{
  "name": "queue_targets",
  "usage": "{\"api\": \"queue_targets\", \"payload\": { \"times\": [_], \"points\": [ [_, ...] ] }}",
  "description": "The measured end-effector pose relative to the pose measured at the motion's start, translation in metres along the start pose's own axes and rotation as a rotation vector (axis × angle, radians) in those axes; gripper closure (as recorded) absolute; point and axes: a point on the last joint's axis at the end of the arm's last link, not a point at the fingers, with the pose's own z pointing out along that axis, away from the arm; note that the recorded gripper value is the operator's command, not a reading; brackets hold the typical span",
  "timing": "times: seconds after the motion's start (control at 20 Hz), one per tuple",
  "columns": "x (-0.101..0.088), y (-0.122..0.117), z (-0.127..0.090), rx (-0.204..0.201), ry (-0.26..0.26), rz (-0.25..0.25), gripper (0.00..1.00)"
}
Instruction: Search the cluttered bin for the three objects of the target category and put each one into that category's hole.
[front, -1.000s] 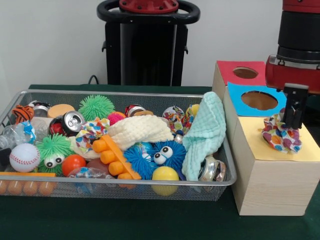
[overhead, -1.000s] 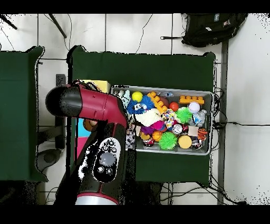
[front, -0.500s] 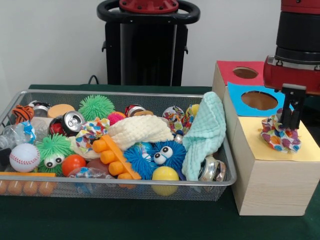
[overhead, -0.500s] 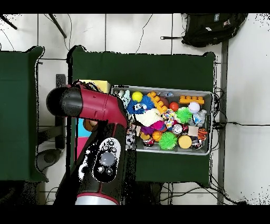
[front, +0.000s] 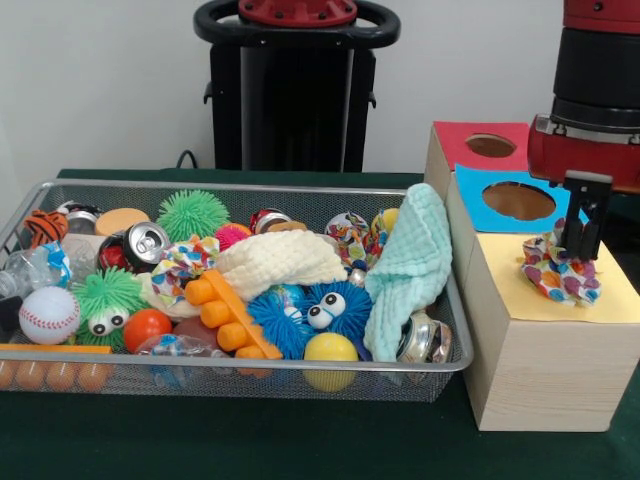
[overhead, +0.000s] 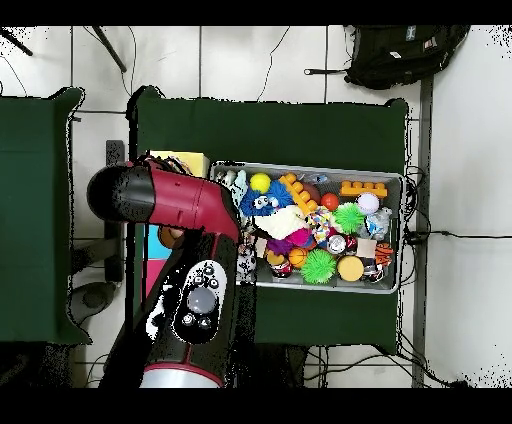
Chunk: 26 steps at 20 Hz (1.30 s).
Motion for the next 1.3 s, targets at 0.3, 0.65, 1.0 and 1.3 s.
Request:
{"api": "queue_targets", "payload": {
  "times": [0.3, 0.65, 1.0, 1.3],
  "points": [
    [0.003, -0.004, 0.005, 0.015, 0.002, -0.003, 1.0],
    [0.004, -0.004, 0.005, 0.021, 0.001, -0.006, 1.0],
    [0.009, -0.008, 0.008, 0.027, 0.011, -0.004, 1.0],
    [0.014, -0.012, 0.011, 0.035, 0.022, -0.001, 1.0]
  ]
}}
